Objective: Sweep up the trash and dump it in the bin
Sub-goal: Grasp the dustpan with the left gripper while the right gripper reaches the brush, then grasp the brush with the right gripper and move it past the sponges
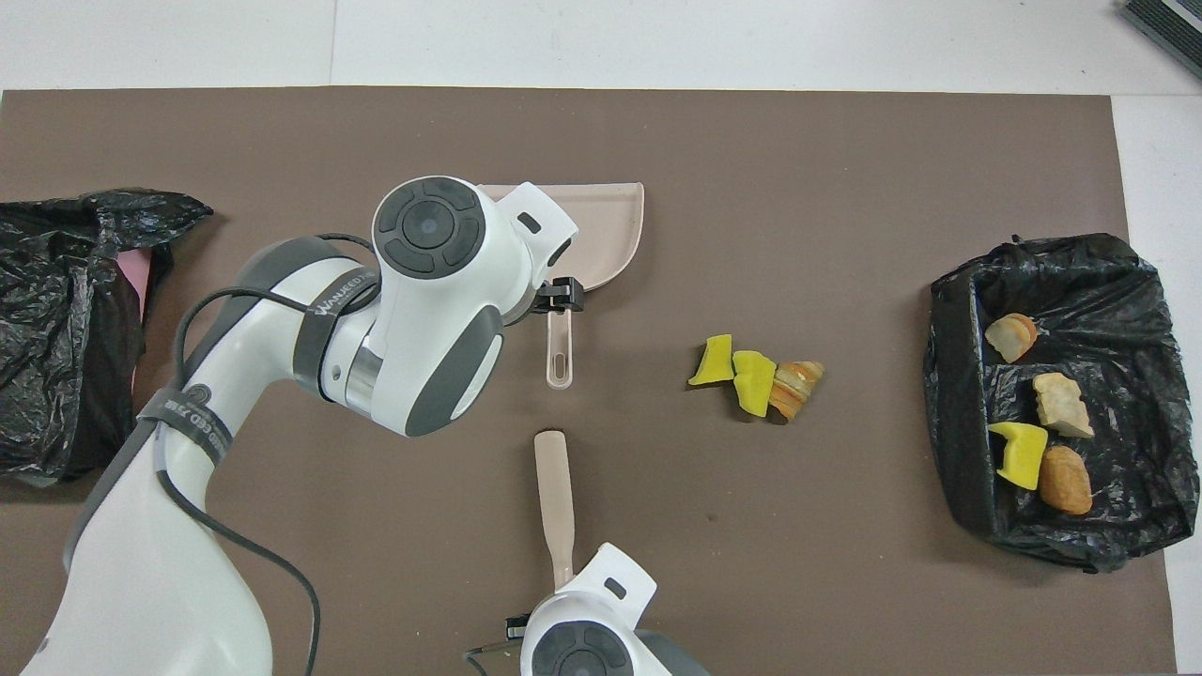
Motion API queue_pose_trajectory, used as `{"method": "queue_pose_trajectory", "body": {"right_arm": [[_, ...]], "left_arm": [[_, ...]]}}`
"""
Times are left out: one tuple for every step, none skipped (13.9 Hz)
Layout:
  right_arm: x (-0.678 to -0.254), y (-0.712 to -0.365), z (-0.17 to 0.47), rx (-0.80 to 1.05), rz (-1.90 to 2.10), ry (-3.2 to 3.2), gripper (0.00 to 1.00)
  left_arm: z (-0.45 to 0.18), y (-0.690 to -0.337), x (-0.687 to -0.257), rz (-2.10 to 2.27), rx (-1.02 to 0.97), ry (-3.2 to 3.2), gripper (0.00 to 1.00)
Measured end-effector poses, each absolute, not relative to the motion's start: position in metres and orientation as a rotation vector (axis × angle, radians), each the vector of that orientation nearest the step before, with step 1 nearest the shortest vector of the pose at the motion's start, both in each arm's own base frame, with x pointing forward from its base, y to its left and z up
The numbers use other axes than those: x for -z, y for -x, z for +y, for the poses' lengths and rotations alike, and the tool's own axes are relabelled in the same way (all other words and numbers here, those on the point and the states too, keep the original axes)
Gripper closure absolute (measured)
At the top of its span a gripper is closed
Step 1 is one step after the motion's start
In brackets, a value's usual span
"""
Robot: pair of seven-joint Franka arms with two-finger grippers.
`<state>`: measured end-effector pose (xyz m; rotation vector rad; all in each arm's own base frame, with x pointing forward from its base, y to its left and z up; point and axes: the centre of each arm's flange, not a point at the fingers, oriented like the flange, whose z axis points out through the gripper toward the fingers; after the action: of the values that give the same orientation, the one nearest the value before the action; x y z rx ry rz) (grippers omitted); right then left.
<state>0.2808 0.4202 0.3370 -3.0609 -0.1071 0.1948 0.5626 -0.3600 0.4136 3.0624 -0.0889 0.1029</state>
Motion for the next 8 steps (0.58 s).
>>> {"method": "queue_pose_trajectory", "body": {"right_arm": [[-0.341, -0.284, 0.418, -0.189, -0.104, 3.059, 0.74], [-0.346, -0.287, 0.413, -0.194, -0.109, 3.065, 0.74], [-0.355, -0.291, 0.404, -0.207, -0.120, 3.078, 0.74], [-0.368, -0.297, 0.391, -0.219, -0.135, 3.091, 0.74], [-0.381, -0.303, 0.376, -0.236, -0.151, 3.106, 0.74], [-0.393, -0.309, 0.358, -0.267, -0.173, 3.123, 0.74], [-0.404, -0.314, 0.338, -0.305, -0.196, 3.138, 0.74], [-0.415, -0.321, 0.317, -0.344, -0.213, 3.148, 0.74]], "left_arm": [[-0.367, -0.558, -0.406, -0.087, -0.105, -3.061, 0.00], [-0.374, -0.554, -0.397, -0.089, -0.098, -3.069, 0.00], [-0.384, -0.549, -0.383, -0.090, -0.105, -3.097, 0.00], [-0.399, -0.541, -0.366, -0.076, -0.145, -3.142, 0.00], [-0.412, -0.534, -0.351, -0.059, -0.181, -3.176, 0.00], [-0.422, -0.528, -0.339, -0.052, -0.194, -3.194, 0.00], [-0.426, -0.525, -0.333, -0.053, -0.200, -3.203, 0.00], [-0.427, -0.525, -0.332, -0.051, -0.202, -3.205, 0.00]]}}
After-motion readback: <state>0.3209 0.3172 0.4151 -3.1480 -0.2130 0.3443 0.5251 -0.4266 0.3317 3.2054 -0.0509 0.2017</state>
